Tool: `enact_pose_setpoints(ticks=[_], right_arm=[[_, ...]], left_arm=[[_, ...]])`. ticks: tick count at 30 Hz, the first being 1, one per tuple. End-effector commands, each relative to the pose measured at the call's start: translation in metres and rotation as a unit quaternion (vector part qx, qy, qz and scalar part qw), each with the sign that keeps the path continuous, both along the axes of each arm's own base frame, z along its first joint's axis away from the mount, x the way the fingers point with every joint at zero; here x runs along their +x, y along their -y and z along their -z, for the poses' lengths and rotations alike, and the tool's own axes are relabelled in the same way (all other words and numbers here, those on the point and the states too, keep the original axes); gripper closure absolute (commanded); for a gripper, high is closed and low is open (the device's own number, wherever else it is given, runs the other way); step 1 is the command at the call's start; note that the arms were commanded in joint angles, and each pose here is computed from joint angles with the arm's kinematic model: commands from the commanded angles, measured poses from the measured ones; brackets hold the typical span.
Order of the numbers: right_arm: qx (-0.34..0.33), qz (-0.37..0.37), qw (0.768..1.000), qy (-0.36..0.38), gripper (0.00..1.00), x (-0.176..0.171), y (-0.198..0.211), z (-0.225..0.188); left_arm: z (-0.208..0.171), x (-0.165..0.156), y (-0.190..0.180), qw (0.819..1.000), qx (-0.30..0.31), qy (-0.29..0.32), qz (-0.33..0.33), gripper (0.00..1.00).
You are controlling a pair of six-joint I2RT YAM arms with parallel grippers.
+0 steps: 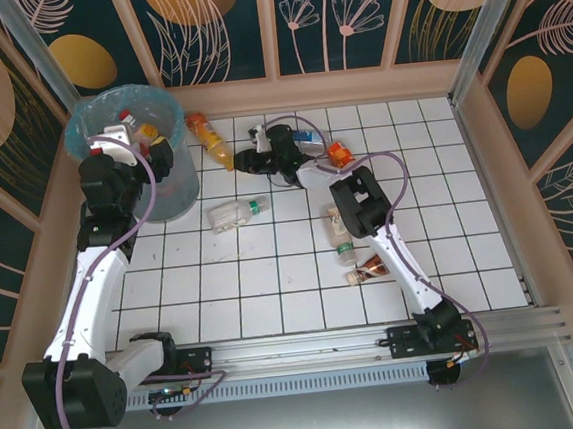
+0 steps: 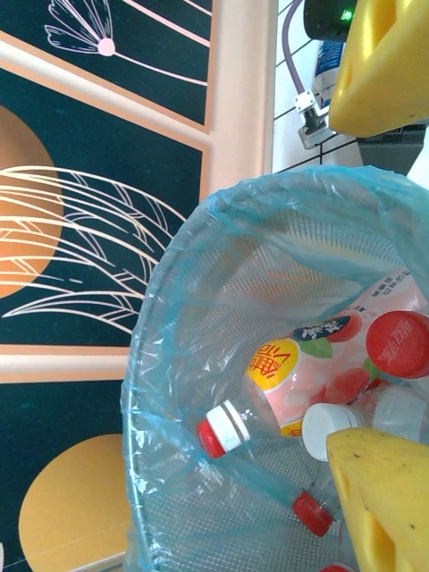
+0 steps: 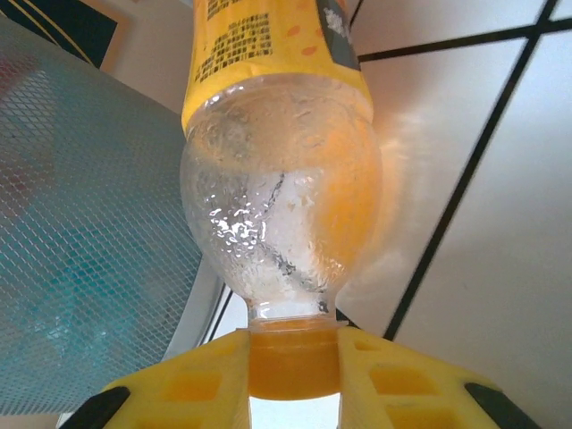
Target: Put the plastic bottles in the bin
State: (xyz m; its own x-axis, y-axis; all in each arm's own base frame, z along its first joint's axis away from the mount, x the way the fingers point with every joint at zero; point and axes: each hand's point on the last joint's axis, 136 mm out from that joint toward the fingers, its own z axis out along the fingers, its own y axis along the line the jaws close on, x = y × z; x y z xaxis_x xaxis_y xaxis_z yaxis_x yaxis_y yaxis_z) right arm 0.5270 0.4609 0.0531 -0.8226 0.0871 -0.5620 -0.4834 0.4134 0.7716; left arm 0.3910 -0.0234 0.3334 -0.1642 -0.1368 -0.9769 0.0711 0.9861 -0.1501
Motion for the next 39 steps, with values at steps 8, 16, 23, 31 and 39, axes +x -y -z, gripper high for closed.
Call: enact_pose_setpoints(ticks=[8, 16, 23, 31, 39], right_arm=[[0.011, 0.011, 0.999, 0.036, 0.78, -0.007, 0.016, -0.057], [-0.001, 0.024, 0.999, 0.032, 0.44, -0.003, 0.011, -0.051], [0.006, 0.018, 1.000, 0.013, 0.41, 0.001, -0.012, -0.031], [-0.010, 0.028, 0.999, -0.020, 0.40, 0.000, -0.017, -0.004], [-0.006, 0.030, 0.999, -0.037, 0.38, -0.002, -0.020, 0.006]], left_arm=[[-0.014, -0.004, -0.002, 1.000, 0.003, 0.029, -0.005, 0.15], [-0.010, -0.003, 0.000, 1.000, 0.001, 0.025, -0.002, 0.15], [-0.007, -0.001, 0.001, 1.000, 0.000, 0.021, 0.001, 0.16], [-0.005, 0.000, 0.001, 1.000, -0.001, 0.019, 0.001, 0.15], [-0.003, 0.000, 0.001, 1.000, 0.001, 0.017, 0.002, 0.15]])
